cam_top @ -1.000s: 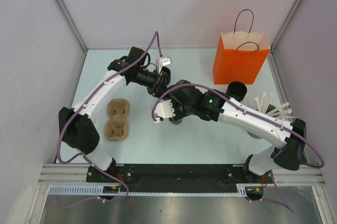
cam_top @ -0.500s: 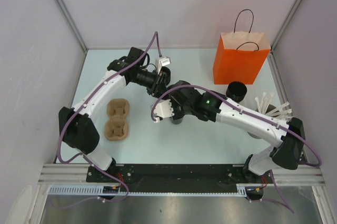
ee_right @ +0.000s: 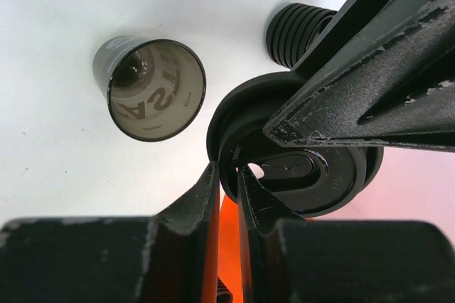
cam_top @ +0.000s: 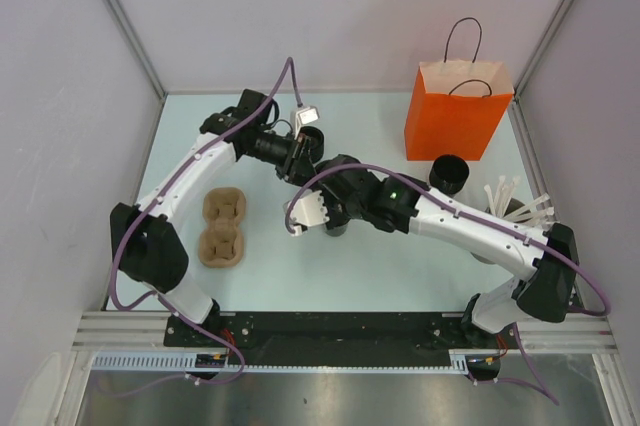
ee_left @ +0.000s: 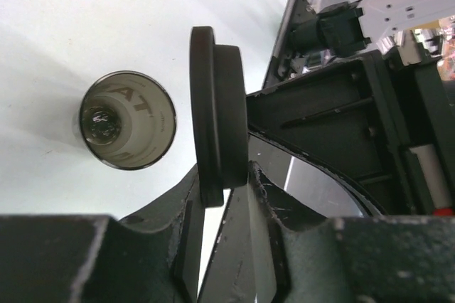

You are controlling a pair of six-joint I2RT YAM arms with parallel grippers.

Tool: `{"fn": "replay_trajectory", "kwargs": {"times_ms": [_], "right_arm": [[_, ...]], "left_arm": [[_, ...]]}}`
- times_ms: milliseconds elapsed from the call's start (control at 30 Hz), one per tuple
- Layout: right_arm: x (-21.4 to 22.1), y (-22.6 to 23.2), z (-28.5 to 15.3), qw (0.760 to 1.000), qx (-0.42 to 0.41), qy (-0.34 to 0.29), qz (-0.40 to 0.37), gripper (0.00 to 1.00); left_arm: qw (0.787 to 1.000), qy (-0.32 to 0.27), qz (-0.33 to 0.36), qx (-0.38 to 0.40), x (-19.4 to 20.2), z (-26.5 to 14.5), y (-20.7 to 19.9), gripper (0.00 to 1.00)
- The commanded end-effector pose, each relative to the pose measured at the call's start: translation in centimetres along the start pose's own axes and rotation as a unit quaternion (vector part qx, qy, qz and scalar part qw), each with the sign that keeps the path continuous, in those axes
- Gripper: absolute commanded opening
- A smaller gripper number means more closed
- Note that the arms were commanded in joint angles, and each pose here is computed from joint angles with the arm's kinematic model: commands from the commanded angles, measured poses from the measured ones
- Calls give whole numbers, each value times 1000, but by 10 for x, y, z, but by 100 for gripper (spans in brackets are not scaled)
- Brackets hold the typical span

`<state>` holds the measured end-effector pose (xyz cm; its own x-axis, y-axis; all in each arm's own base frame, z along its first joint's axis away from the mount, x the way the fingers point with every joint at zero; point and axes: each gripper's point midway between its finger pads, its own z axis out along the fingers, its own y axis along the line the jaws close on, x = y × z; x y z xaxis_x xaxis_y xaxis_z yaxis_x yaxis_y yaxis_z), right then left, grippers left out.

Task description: Pack the takeout coffee

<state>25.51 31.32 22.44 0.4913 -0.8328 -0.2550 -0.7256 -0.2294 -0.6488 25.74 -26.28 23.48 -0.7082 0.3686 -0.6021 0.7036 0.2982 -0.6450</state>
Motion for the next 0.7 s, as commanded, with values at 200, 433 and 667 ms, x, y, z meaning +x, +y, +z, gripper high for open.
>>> {"fn": "replay_trajectory", "kwargs": {"times_ms": [200,433,667], "right_arm": [[2,15,-18,1000,-16,5,14,0],[-1,27,-21,999,-39,-7,28,0],[-8,35,-25,996,-69,-34,52,0]], "left_arm": [[998,-34,26,51,-11,-16,-29,55],[997,-60,35,26,-22,-32,-22,67],[993,-107,48,-30,-43,-74,1,85]]}}
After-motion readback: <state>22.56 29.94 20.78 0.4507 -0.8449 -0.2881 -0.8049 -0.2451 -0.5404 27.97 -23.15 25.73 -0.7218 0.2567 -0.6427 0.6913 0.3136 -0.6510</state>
